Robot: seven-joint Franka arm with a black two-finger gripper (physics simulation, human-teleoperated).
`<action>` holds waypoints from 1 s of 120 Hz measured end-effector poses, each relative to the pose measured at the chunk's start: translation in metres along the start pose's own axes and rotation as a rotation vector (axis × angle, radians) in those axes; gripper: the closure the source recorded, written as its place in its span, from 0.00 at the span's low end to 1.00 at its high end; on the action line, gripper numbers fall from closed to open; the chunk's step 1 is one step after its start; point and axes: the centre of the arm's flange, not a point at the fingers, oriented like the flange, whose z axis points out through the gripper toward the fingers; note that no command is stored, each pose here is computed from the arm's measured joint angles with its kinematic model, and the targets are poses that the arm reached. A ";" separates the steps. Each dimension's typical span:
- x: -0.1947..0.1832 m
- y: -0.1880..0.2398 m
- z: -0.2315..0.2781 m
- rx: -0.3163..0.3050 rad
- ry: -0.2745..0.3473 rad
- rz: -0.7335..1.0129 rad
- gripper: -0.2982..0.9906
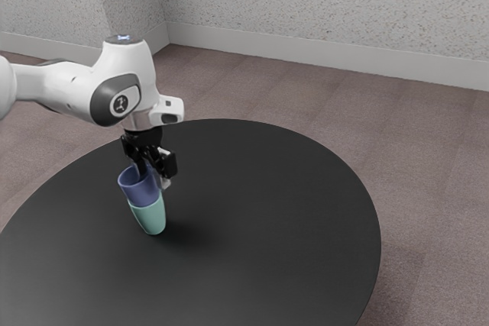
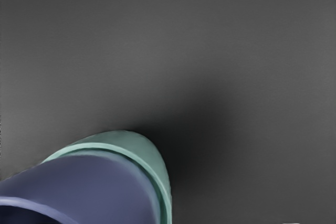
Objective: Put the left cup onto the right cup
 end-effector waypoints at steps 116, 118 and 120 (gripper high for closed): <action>0.016 0.007 -0.112 -0.053 0.088 0.007 0.23; 0.017 0.007 -0.115 -0.053 0.089 0.007 0.23; 0.018 0.006 -0.118 -0.053 0.089 0.006 0.23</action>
